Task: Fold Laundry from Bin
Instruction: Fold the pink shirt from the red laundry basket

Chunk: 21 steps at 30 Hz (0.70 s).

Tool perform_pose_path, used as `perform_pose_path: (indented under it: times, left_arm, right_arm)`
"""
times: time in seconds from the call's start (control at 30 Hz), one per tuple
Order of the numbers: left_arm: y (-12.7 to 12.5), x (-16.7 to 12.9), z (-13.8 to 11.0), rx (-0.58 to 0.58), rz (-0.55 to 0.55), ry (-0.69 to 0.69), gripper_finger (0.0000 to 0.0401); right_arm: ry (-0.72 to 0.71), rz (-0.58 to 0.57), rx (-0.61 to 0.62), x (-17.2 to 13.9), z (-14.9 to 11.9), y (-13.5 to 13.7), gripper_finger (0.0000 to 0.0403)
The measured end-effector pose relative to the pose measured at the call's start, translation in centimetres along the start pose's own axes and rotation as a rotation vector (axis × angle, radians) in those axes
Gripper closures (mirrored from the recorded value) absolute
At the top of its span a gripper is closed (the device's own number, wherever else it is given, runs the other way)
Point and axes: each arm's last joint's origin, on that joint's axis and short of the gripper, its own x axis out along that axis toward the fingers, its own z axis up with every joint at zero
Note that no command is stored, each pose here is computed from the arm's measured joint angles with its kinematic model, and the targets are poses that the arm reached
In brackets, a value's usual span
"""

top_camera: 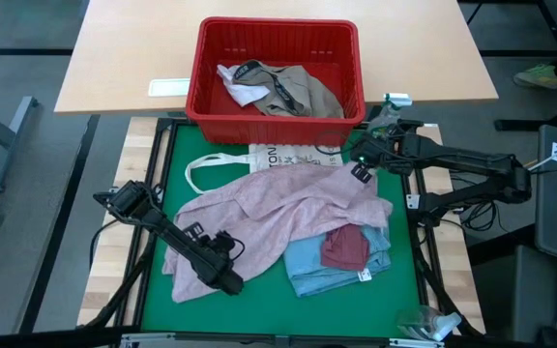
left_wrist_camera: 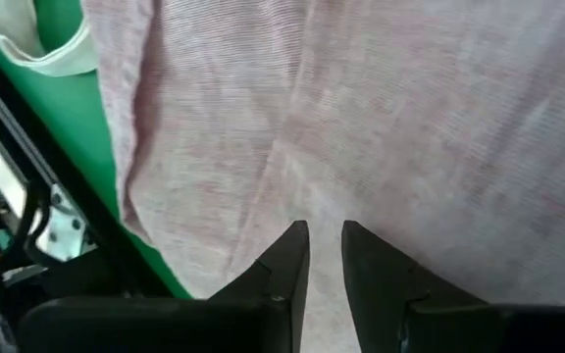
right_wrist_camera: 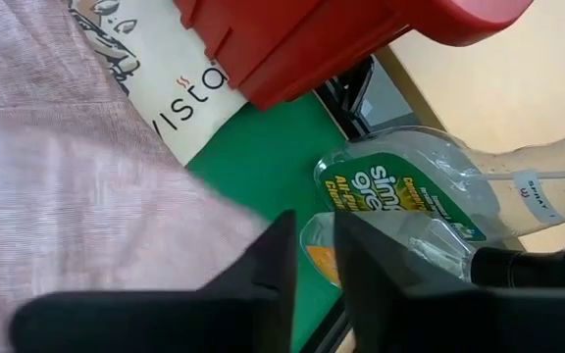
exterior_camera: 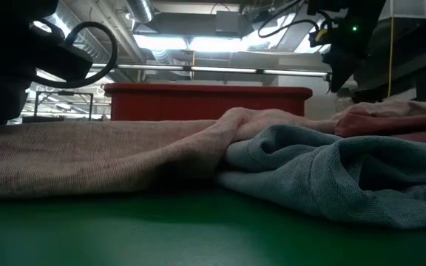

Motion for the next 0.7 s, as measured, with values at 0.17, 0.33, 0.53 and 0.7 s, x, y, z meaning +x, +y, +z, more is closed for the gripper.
perform_pose_path:
  times: [0.17,0.33,0.53,0.7]
  left_arm:
    - [-0.3,0.0,0.1,-0.008,-0.034,-0.009,0.0354]
    - [-0.5,0.0,0.1,-0.029,-0.048,-0.013,0.0366]
    - [-0.5,-0.8,0.4,-0.05,-0.061,-0.043,0.0392]
    - [-0.4,-3.0,1.1,-0.036,-0.077,-0.114,0.0397]
  right_arm:
    - [0.037,-0.008,-0.057,-0.5,-0.2,-0.4,0.027]
    - [0.143,0.042,-0.097,-2.6,-0.6,-1.8,0.0252]
    - [0.158,0.358,-0.084,-4.9,-2.4,-2.3,0.0257]
    - [0.115,0.471,-0.023,-6.5,-5.1,-2.2,0.0257]
